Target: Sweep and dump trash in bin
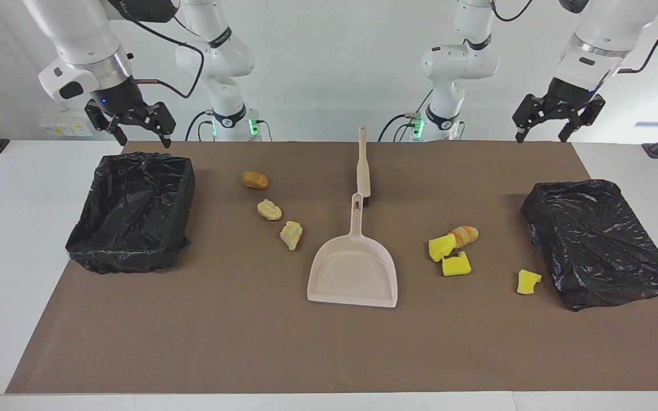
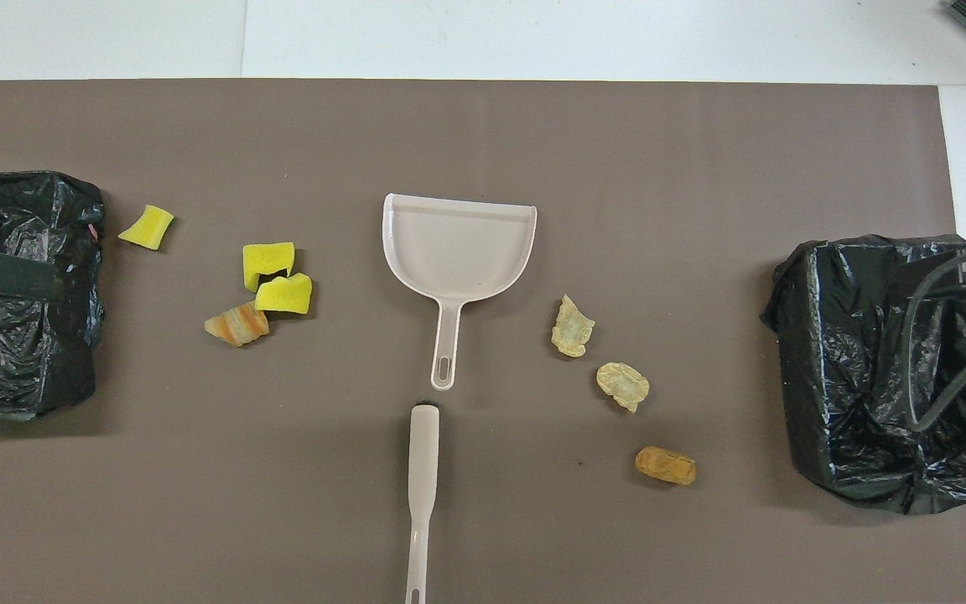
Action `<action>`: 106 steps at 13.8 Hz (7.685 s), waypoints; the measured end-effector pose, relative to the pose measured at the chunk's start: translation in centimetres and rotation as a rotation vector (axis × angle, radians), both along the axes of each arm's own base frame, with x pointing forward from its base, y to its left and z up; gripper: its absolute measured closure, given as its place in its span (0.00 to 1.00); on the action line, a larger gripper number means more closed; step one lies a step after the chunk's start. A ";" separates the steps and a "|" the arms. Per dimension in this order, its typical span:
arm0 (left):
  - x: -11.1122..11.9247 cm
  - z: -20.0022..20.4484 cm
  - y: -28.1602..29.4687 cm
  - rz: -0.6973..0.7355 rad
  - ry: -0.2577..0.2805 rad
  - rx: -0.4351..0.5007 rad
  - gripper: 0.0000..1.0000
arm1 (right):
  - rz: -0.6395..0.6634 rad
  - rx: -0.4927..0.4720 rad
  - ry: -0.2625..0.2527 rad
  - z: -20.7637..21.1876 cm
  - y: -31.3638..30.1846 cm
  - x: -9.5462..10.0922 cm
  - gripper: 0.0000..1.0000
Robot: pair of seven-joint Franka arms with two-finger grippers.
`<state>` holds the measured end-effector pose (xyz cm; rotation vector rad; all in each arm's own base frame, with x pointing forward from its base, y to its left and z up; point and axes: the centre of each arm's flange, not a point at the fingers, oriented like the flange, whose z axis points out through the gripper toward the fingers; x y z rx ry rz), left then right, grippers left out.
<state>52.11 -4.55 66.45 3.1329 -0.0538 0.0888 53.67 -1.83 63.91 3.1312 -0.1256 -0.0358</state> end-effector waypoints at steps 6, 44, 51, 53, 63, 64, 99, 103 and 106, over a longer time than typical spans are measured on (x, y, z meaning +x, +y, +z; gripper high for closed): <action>0.0 0.0 -0.1 -0.001 0.001 0.000 0.00 | 0.000 0.000 0.001 0.0 0.0 0.0 0.00; -26.2 -25.4 -30.0 -0.277 0.233 -0.023 0.00 | -0.043 0.024 0.030 -19.7 28.1 5.4 0.00; -25.8 -31.0 -31.3 -0.238 0.305 0.009 0.00 | -0.110 0.019 0.024 -24.5 38.9 2.5 0.00; -25.9 -31.2 -31.2 -0.238 0.308 0.012 0.00 | -0.122 0.021 0.016 -24.1 38.3 3.1 0.00; -27.7 -32.6 -31.2 -0.257 0.326 0.034 0.48 | -0.130 0.020 0.014 -24.1 37.9 3.3 0.00; -27.8 -32.6 -31.2 -0.258 0.326 0.034 0.62 | -0.130 0.020 0.015 -24.1 37.9 3.3 0.00; 6.3 -25.5 4.1 0.000 0.268 0.292 0.73 | -0.013 -0.056 -0.116 -29.6 46.4 -2.6 0.41; 6.6 -28.0 4.0 -0.013 0.265 0.284 0.73 | -0.013 -0.053 -0.122 -29.2 46.2 -2.4 0.66; 5.9 -30.0 3.5 -0.032 0.285 0.281 0.73 | -0.027 -0.043 -0.135 -27.9 45.5 -1.6 0.69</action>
